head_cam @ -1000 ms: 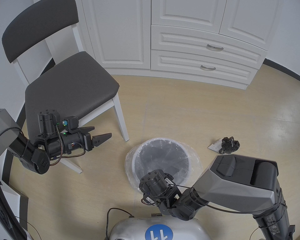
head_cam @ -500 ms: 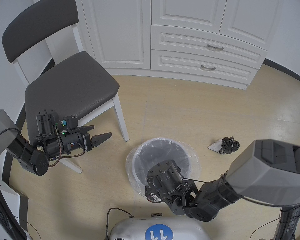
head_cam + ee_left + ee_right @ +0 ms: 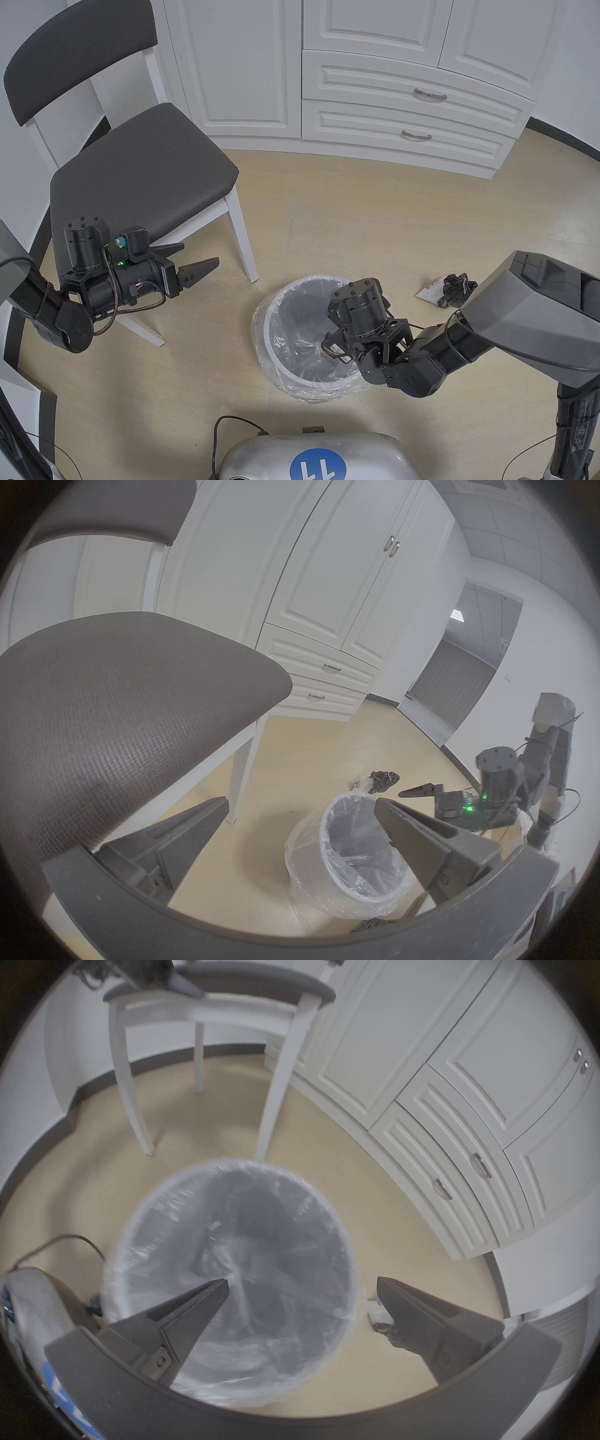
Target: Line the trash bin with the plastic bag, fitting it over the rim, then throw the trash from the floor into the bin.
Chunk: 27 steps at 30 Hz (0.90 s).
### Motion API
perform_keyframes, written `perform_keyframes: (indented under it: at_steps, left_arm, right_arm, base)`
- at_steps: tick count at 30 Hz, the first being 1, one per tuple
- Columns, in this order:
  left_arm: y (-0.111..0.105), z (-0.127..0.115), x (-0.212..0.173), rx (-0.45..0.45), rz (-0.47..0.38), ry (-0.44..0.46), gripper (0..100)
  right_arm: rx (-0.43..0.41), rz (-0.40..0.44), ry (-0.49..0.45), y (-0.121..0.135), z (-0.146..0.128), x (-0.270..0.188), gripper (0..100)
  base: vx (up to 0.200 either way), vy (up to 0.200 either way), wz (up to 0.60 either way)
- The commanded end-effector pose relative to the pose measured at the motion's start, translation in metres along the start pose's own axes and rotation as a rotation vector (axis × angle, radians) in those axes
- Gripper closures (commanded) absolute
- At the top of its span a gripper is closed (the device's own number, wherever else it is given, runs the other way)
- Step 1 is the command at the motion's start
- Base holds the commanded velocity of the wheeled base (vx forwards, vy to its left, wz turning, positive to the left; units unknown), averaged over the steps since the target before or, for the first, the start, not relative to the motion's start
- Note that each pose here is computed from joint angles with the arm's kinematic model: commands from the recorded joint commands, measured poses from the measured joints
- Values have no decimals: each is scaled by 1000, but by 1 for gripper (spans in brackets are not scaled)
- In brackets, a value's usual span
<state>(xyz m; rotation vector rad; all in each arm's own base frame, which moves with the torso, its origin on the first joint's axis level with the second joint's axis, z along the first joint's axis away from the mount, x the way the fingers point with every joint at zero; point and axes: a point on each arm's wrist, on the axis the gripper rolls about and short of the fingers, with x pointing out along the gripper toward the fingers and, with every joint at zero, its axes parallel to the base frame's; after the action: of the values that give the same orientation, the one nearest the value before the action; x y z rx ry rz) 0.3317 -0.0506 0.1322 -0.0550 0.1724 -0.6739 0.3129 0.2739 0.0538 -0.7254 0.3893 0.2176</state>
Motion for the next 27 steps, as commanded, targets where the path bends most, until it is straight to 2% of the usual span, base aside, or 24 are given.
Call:
perform_keyframes:
  at_steps: [1,5,10,19,25,27]
  left_arm:
    - [0,1,-1,2,2,-4,0]
    - [0,0,-1,1,2,-3,0]
    - [0,1,-1,2,2,-4,0]
    - [0,1,-2,11,2,-21,0]
    - [-1,1,-1,13,0,-23,0]
    - [-1,1,-1,12,0,-22,0]
  right_arm:
    - [-32,-33,74,1,-20,29,0]
    - [-30,-55,101,-7,-27,36,0]
    - [-13,-111,154,-29,-40,50,0]
    - [-7,-153,194,-50,-51,60,0]
    - [3,-150,176,-50,-47,57,0]
    - [3,-134,140,-44,-35,45,0]
  base:
    - [0,0,0]
    - [0,0,0]
    - [0,0,0]
    - [0,0,0]
    - [0,0,0]
    - [0,0,0]
